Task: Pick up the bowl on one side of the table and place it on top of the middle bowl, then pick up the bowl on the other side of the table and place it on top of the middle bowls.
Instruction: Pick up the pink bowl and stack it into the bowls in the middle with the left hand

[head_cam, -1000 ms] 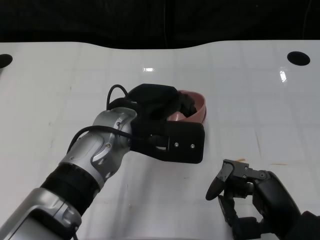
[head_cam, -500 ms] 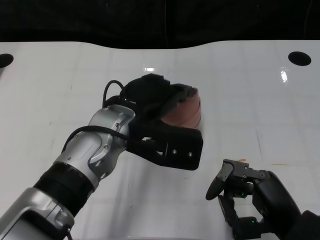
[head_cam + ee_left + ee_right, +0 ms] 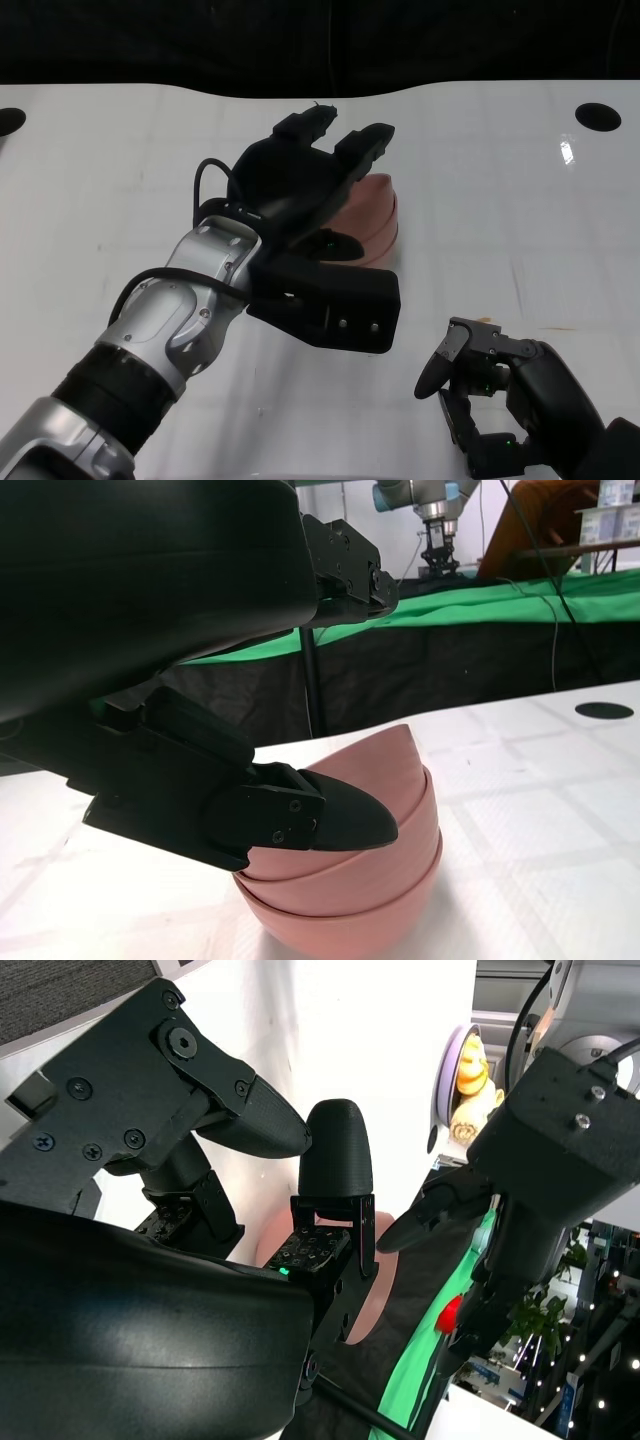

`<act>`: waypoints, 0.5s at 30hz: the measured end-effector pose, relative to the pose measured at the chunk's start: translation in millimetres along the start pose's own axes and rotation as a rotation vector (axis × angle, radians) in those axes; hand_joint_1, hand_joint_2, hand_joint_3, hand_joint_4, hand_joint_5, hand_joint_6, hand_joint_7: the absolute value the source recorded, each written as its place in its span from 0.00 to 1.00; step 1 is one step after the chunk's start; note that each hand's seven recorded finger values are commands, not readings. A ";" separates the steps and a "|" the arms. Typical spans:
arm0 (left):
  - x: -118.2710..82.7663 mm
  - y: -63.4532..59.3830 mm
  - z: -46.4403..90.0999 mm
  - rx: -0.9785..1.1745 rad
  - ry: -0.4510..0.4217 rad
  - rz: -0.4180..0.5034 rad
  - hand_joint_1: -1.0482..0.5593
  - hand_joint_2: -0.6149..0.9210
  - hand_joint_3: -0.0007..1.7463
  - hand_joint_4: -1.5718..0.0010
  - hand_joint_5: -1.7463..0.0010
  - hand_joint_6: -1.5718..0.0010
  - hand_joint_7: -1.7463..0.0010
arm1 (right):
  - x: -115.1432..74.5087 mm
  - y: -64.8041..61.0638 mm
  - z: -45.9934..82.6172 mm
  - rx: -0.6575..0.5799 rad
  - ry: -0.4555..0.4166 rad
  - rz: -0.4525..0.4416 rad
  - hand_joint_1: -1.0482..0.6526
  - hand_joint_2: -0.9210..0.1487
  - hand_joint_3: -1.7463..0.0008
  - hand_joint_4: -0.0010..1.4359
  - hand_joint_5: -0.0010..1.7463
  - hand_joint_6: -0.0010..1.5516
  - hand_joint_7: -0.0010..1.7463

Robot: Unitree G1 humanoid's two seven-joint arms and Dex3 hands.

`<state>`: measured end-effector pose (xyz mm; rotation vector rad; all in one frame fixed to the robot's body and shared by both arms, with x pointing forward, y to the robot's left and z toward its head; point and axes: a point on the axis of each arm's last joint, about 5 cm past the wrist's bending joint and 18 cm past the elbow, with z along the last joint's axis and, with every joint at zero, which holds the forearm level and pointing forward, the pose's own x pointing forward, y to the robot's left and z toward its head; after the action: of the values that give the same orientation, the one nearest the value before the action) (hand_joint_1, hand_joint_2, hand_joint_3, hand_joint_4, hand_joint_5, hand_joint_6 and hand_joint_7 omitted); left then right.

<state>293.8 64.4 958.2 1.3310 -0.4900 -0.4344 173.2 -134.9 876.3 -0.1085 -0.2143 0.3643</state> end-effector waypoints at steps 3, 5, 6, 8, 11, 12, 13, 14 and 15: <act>-4.4 -0.7 -1.5 -0.019 -0.001 0.011 0.16 1.00 0.20 1.00 1.00 0.98 1.00 | -0.1 -0.1 0.0 0.001 0.002 -0.001 0.53 0.49 0.20 0.60 1.00 0.52 0.82; -9.0 -0.9 -2.8 -0.034 -0.007 0.025 0.16 1.00 0.20 1.00 1.00 0.98 1.00 | 0.0 -0.2 0.0 0.000 0.002 -0.001 0.53 0.49 0.20 0.61 1.00 0.52 0.82; -11.1 -0.9 -3.8 -0.040 -0.009 0.036 0.16 1.00 0.20 1.00 1.00 0.97 1.00 | -0.1 -0.2 0.1 0.000 0.002 -0.001 0.53 0.49 0.20 0.61 1.00 0.52 0.82; -16.6 0.1 -6.5 -0.048 -0.013 0.056 0.16 1.00 0.20 1.00 1.00 0.98 1.00 | 0.0 -0.2 0.2 -0.001 0.001 -0.002 0.53 0.49 0.20 0.61 1.00 0.52 0.82; -28.0 -1.1 -9.9 -0.093 -0.018 0.090 0.17 1.00 0.20 1.00 1.00 0.97 0.99 | 0.1 -0.3 0.2 -0.002 0.001 -0.003 0.53 0.50 0.20 0.61 1.00 0.52 0.82; -32.9 -1.9 -11.0 -0.109 -0.021 0.103 0.18 1.00 0.19 0.99 1.00 0.97 0.99 | 0.0 -0.3 0.2 -0.003 0.001 -0.003 0.53 0.51 0.20 0.62 1.00 0.52 0.82; -37.6 -3.0 -12.0 -0.123 -0.025 0.112 0.18 1.00 0.19 0.99 0.99 0.96 0.99 | 0.0 -0.3 0.0 -0.003 0.002 -0.003 0.53 0.51 0.20 0.62 1.00 0.52 0.82; -41.8 -4.7 -13.0 -0.143 -0.026 0.121 0.18 1.00 0.19 0.99 0.99 0.96 0.99 | -0.1 -0.3 -0.1 -0.004 0.002 -0.002 0.53 0.51 0.20 0.62 1.00 0.52 0.82; -44.5 -5.7 -13.7 -0.153 -0.026 0.126 0.18 1.00 0.19 0.99 0.99 0.96 0.99 | -0.2 -0.4 -0.3 -0.004 0.002 -0.002 0.53 0.51 0.20 0.62 1.00 0.52 0.82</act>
<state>264.9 99.3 946.3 1.1419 -0.5479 -0.3777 173.2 -135.4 876.1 -0.1123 -0.2132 0.3613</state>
